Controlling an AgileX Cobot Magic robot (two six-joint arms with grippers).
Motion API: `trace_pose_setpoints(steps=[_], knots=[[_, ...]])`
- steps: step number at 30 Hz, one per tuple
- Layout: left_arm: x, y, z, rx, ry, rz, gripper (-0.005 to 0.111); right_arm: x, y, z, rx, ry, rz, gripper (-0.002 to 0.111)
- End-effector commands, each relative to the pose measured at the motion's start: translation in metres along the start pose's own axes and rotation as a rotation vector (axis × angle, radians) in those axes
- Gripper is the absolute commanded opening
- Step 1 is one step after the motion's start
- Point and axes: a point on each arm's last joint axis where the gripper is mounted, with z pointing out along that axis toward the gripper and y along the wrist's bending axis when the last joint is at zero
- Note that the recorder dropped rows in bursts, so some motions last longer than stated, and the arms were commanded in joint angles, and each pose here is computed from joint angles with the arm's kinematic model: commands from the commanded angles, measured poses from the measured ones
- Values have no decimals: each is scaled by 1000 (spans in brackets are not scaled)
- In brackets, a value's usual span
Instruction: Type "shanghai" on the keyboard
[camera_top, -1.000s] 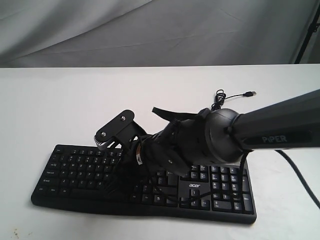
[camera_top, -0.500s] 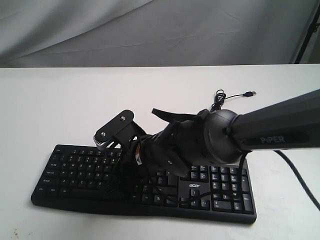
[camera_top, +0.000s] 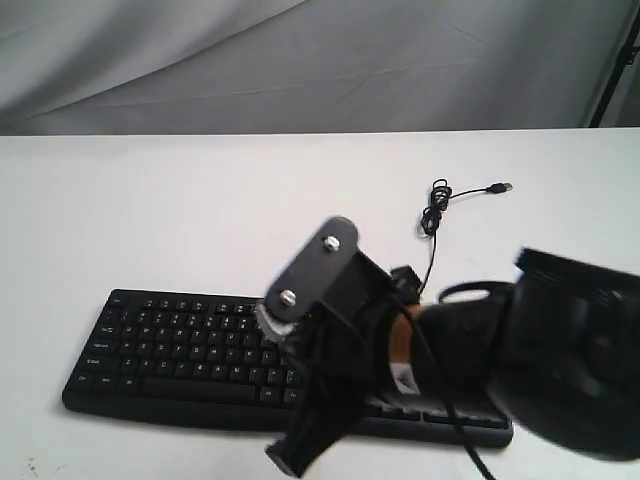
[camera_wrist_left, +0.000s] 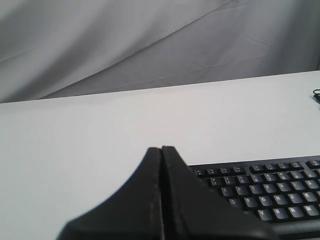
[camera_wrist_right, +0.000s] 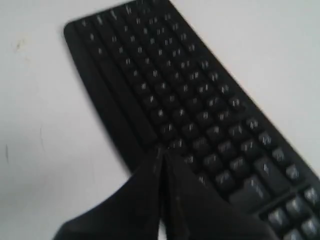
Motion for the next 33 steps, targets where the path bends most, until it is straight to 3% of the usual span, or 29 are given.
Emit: trace_pose_setpoints(steps=[1,8,17,24,33], knots=[[1,0,0,4,-4,-1,0,38,-2,-16,2,28,43,0],[1,0,0,4,-4,-1,0,42,0,-67,-14,-226,79,0],[1,0,0,4,-4,-1,0,66,0,-116,-7,-393,80,0],[1,0,0,4,-4,-1,0,108,-25,-141,198,-504,198,0],[1,0,0,4,-4,-1,0,137,-30,-175,421,-750,266,0]])
